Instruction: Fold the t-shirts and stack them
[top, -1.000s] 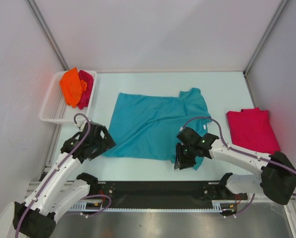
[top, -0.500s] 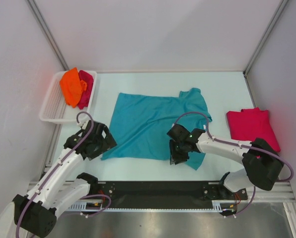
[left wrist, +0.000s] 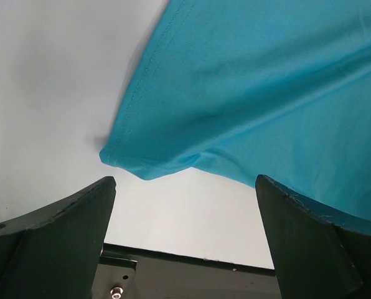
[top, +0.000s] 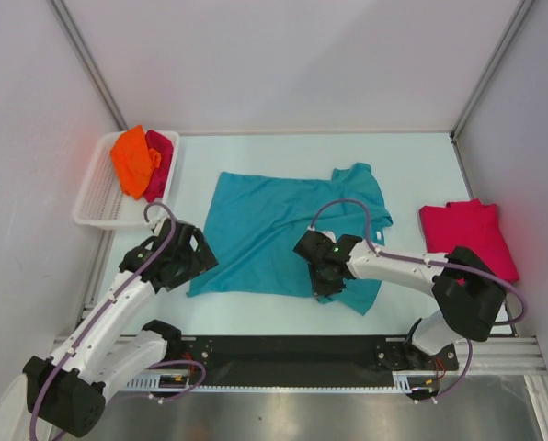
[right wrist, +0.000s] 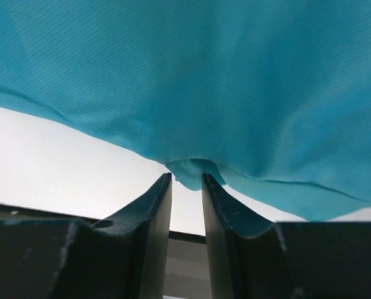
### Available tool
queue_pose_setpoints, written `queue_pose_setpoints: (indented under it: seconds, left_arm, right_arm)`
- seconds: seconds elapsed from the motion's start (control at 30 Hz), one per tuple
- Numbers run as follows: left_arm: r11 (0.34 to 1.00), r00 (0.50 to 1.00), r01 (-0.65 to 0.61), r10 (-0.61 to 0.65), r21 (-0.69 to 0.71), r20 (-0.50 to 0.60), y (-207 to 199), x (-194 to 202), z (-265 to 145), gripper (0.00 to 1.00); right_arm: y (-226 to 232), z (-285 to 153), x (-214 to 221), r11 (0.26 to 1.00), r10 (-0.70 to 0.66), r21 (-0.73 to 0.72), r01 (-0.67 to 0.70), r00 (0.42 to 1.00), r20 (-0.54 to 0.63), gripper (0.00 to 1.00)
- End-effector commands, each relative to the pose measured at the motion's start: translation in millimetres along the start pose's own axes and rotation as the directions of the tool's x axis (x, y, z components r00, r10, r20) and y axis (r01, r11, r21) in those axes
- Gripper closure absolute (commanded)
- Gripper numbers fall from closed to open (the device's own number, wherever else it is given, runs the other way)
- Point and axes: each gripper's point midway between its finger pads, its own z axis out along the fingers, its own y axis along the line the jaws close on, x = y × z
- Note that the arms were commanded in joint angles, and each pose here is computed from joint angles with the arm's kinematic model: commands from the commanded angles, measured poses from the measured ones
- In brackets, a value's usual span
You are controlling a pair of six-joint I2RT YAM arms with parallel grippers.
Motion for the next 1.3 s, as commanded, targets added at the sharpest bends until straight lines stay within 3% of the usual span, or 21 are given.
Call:
queue_pose_setpoints:
  seconds: [0.0, 0.2, 0.4, 0.7, 1.03, 1.1, 1.13, 1.27]
  left_arm:
    - [0.997, 0.998, -0.025, 0.021, 0.078, 0.056, -18.6, -16.9, -10.7, 0.01]
    - [0.995, 0.997, -0.036, 0.030, 0.095, 0.065, -19.2, -17.1, -12.6, 0.01]
    - [0.992, 0.996, -0.042, 0.031, 0.122, 0.089, -19.7, -18.4, -18.8, 0.00]
    - [0.990, 0.995, -0.052, 0.040, 0.129, 0.096, -16.3, -15.5, -19.8, 0.00]
    - [0.985, 0.993, -0.053, 0.035, 0.167, 0.111, -19.0, -15.9, -26.5, 0.01]
    - [0.984, 0.993, -0.054, 0.035, 0.173, 0.112, -19.8, -15.7, -27.5, 0.00]
    - [0.983, 0.993, -0.056, 0.037, 0.172, 0.112, -19.7, -15.7, -27.5, 0.00]
    - [0.983, 0.993, -0.056, 0.037, 0.174, 0.113, -20.1, -16.1, -27.2, 0.01]
  right_arm:
    - [-18.5, -11.3, -13.1, 0.977, -0.081, 0.206, 0.060, 0.993, 0.092, 0.68]
    - [-26.2, 2.7, -2.9, 0.924, -0.162, 0.361, 0.128, 0.985, 0.065, 0.69]
    - [-18.3, 18.0, 15.0, 0.912, -0.173, 0.383, 0.145, 0.984, 0.040, 0.68]
    - [17.7, 3.4, 14.7, 0.856, -0.291, 0.473, 0.209, 0.951, 0.106, 0.68]
    - [5.7, 16.5, 38.7, 0.859, -0.241, 0.482, 0.173, 0.967, 0.083, 0.69]
    - [-1.9, 20.0, 41.2, 0.851, -0.243, 0.497, 0.171, 0.967, 0.083, 0.75]
    - [-5.0, 20.1, 40.3, 0.846, -0.245, 0.506, 0.168, 0.966, 0.089, 0.97]
    - [-9.5, 16.0, 40.5, 0.844, -0.246, 0.511, 0.163, 0.964, 0.099, 1.00]
